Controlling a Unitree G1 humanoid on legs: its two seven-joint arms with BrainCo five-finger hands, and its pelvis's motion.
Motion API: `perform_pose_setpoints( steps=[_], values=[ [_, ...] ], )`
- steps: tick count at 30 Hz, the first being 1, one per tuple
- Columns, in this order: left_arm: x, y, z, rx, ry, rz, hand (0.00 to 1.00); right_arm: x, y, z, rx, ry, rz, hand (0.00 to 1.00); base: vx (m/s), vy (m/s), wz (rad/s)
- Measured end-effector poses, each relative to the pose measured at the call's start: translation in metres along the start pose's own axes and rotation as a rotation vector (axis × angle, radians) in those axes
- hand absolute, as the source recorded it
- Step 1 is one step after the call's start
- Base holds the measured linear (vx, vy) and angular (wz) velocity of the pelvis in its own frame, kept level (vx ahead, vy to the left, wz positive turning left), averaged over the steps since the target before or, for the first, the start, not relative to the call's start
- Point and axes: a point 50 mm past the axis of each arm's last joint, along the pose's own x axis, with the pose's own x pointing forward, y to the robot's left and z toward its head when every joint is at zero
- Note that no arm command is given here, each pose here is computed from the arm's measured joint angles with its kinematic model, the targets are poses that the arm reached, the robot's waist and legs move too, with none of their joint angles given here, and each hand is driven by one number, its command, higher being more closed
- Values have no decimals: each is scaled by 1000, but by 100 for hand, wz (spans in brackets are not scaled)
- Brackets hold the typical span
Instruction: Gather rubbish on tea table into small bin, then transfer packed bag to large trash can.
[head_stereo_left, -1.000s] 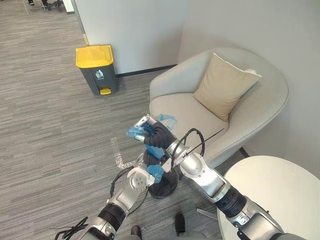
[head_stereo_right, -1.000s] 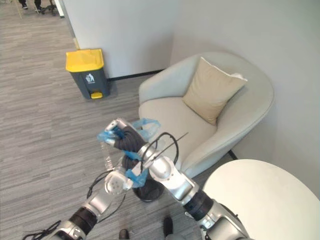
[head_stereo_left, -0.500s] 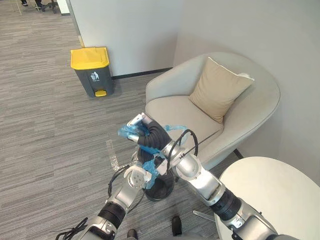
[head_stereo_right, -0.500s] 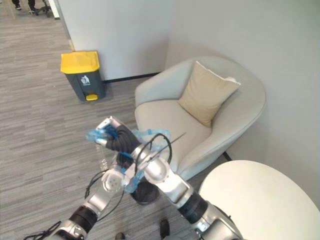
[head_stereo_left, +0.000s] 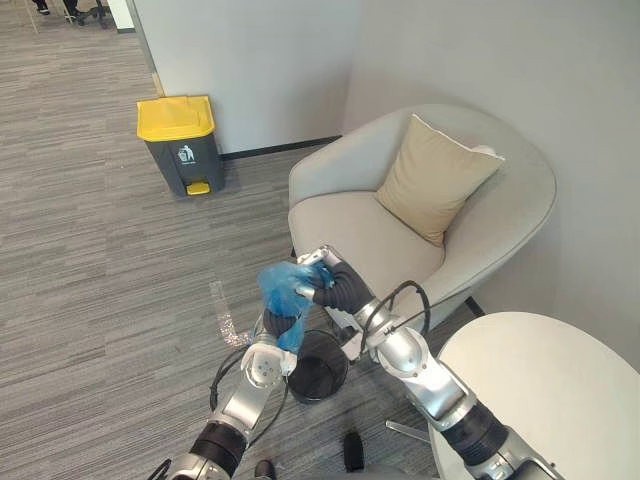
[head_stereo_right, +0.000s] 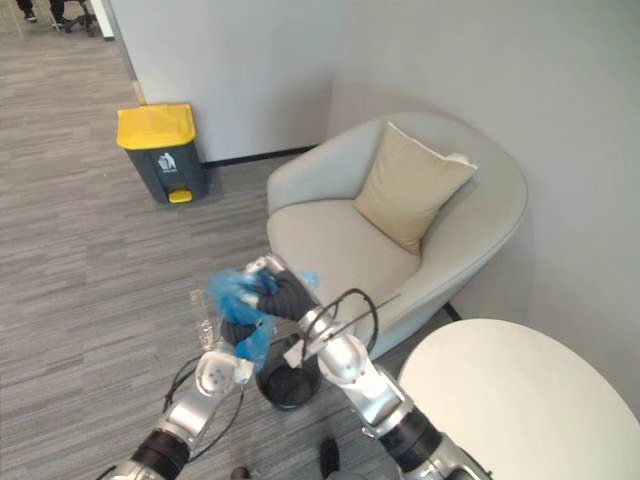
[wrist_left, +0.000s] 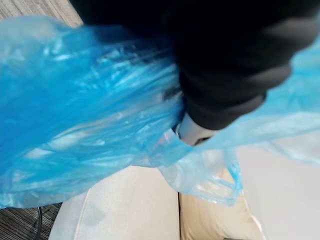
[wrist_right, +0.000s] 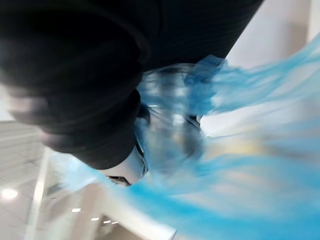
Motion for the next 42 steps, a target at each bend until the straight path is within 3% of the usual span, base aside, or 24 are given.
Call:
perform_pose_setpoints(
  steps=[6,12,20,26,33,42],
  values=[
    [-9,3,-6,-38,20,0,100,-18,-23,-21,-241,85,-45,0,1,-1,1],
    [-24,15,-33,-113,134,58,100,-54,-36,-47,-282,258,-142,0,0,0,0],
    [-54,18,-96,-186,428,108,100,-125,2,-121,30,772,-281,0,-25,-5,6],
    [-91,21,-150,-248,708,135,100,-203,42,-164,309,1238,-354,0,2,1,-1],
    [-127,16,-181,-282,917,135,100,-241,62,-169,429,1430,-397,0,5,3,-1],
    [-128,8,-181,-365,952,176,100,-234,67,-172,483,1443,-424,0,-8,12,-26]
  ],
)
